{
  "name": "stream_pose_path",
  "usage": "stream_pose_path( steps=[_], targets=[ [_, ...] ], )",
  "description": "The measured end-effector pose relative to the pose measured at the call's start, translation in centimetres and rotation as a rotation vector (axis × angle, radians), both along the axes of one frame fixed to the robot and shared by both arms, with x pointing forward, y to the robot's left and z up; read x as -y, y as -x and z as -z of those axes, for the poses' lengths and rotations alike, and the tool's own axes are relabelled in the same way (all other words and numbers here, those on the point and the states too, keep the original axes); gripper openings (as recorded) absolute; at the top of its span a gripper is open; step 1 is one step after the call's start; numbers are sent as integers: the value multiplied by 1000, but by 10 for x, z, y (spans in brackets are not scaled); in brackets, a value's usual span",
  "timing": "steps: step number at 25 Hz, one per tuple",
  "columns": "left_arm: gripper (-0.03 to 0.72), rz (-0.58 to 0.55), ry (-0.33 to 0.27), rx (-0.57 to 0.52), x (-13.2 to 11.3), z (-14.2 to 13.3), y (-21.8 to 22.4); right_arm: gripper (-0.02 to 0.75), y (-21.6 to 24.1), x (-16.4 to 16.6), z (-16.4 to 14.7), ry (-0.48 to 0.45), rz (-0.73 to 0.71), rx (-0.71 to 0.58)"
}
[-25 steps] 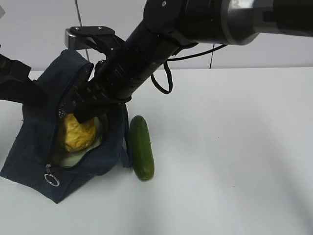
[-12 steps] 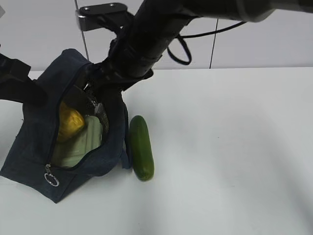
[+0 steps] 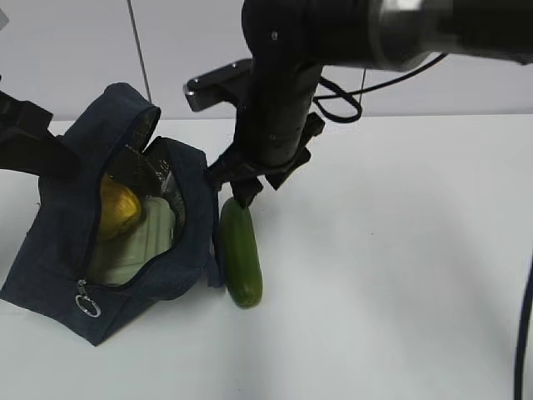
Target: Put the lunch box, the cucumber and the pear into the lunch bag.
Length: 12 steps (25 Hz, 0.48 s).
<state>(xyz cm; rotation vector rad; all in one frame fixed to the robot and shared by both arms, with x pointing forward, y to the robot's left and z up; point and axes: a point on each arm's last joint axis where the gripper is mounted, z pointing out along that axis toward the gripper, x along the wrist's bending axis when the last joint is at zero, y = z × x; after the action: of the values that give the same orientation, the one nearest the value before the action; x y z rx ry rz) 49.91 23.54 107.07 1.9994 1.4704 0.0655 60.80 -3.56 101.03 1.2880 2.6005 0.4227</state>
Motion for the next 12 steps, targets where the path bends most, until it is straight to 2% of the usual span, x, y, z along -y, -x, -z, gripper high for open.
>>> stream_pose_path(
  steps=[4, 12],
  targets=[
    [17, 1, -8, 4, -1, 0, 0, 431, -2, -6, 32, 11, 13, -99],
    [17, 3, -54, 11, -4, 2, -1, 430, -1, -15, 56, -38, 15, -191]
  ],
)
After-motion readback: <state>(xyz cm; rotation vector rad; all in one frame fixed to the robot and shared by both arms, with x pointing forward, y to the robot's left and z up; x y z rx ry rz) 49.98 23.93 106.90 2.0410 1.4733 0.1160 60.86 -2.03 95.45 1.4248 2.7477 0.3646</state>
